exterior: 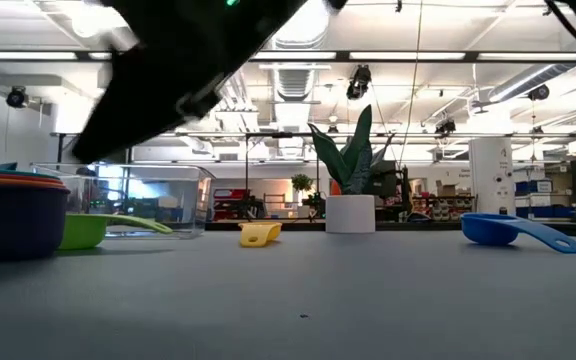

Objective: Nest measuring cups in basket
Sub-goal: Stack the green measuring cup on top of the light blue measuring cup

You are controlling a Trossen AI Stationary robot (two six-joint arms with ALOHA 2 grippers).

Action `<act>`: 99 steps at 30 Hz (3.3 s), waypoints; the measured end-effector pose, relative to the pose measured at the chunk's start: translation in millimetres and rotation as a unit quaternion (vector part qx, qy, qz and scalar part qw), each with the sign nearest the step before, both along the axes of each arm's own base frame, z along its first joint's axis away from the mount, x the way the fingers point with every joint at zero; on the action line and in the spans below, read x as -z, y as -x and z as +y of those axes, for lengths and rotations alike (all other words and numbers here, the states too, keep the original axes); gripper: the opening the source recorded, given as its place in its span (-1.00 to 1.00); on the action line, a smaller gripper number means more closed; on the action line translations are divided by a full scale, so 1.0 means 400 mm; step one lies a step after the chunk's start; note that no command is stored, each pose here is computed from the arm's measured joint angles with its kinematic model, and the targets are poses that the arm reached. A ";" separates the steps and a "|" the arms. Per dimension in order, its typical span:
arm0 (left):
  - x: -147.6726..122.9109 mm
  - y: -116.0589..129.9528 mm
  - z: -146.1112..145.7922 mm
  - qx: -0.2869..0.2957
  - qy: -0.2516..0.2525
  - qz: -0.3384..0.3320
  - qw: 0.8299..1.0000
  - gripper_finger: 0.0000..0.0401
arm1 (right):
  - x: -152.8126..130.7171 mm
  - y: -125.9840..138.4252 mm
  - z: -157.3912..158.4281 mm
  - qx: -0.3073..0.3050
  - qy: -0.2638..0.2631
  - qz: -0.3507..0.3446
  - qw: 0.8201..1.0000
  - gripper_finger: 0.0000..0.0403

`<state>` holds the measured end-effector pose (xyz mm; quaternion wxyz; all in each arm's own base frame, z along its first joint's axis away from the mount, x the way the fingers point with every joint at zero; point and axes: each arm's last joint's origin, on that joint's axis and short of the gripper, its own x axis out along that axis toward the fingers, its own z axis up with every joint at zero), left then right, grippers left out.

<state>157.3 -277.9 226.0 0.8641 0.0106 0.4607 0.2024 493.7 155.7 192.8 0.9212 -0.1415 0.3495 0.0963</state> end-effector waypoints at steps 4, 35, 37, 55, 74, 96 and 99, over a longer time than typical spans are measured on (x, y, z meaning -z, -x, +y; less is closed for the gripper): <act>-0.063 -0.021 -0.010 0.049 -0.026 -0.025 0.998 -1.00 | -0.067 0.047 -0.020 0.023 0.037 0.038 0.998 -0.96; -0.109 -0.056 0.158 0.241 -0.042 0.060 0.968 -1.00 | -0.103 0.527 -0.186 0.353 -0.125 0.115 0.920 -0.96; -0.120 -0.050 0.179 0.256 -0.045 0.020 0.965 -1.00 | -0.096 0.559 -0.196 0.385 -0.154 0.114 0.903 -0.96; -0.174 0.019 0.320 0.192 -0.157 -0.176 0.953 -1.00 | -0.037 0.699 -0.238 0.580 -0.187 0.183 0.772 -0.17; -0.175 0.022 0.324 0.192 -0.159 -0.174 0.953 -1.00 | 0.050 0.672 -0.224 0.633 -0.162 0.241 0.718 0.41; -0.179 0.021 0.325 0.172 -0.172 -0.191 0.951 -1.00 | -0.039 0.619 -0.243 0.543 -0.022 0.104 0.833 0.27; -0.179 0.021 0.326 0.167 -0.176 -0.195 0.950 -1.00 | -0.073 0.552 -0.233 0.428 0.005 0.037 0.903 0.25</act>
